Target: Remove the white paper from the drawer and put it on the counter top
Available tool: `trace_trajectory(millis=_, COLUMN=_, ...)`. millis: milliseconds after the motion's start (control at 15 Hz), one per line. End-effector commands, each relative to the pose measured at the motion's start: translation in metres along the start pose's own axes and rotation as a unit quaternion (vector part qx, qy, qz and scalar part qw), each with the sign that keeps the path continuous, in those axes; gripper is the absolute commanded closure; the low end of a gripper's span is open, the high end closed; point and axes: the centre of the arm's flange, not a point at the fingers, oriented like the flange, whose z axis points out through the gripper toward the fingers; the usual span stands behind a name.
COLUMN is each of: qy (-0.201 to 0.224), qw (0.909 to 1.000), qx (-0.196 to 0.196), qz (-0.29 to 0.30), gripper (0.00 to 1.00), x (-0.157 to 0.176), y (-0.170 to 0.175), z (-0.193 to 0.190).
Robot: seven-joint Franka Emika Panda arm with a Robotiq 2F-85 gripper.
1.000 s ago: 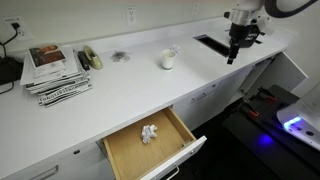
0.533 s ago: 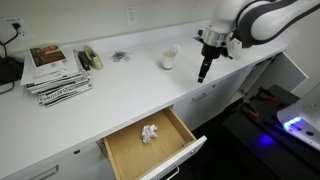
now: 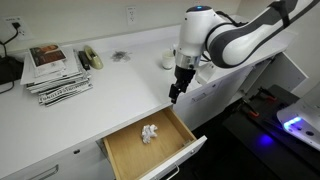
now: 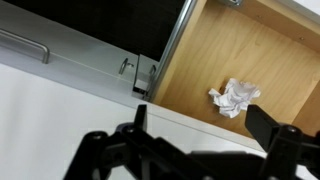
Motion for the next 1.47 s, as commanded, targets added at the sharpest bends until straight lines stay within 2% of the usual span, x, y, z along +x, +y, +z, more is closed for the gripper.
trace_trajectory(millis=0, qy=-0.008, qw=0.9999, qx=-0.001, qz=0.011, gripper=0.00, x=0.001, y=-0.053, z=0.014)
trace_trajectory(millis=133, qy=-0.016, qw=0.9998, qx=-0.003, qz=-0.008, gripper=0.00, x=-0.018, y=-0.065, z=0.006)
trace_trajectory(millis=200, qy=-0.012, qw=0.9999, qx=0.006, qz=-0.007, gripper=0.00, x=-0.014, y=-0.055, z=0.018)
trace_trajectory(millis=333, qy=-0.014, qw=0.9998, qx=0.005, qz=-0.017, gripper=0.00, x=-0.021, y=-0.066, z=0.017)
trace_trajectory(millis=600, qy=-0.012, qw=0.9998, qx=0.004, qz=-0.014, gripper=0.00, x=-0.019, y=-0.063, z=0.015)
trace_trajectory(millis=867, qy=0.029, qw=0.9991, qx=0.004, qz=0.030, gripper=0.00, x=-0.004, y=-0.070, z=0.044)
trace_trajectory(millis=1067, qy=0.034, qw=0.9976, qx=0.011, qz=0.060, gripper=0.00, x=-0.002, y=-0.084, z=0.070)
trace_trajectory(millis=1400, qy=0.036, qw=0.9936, qx=-0.013, qz=0.106, gripper=0.00, x=0.002, y=-0.115, z=0.104)
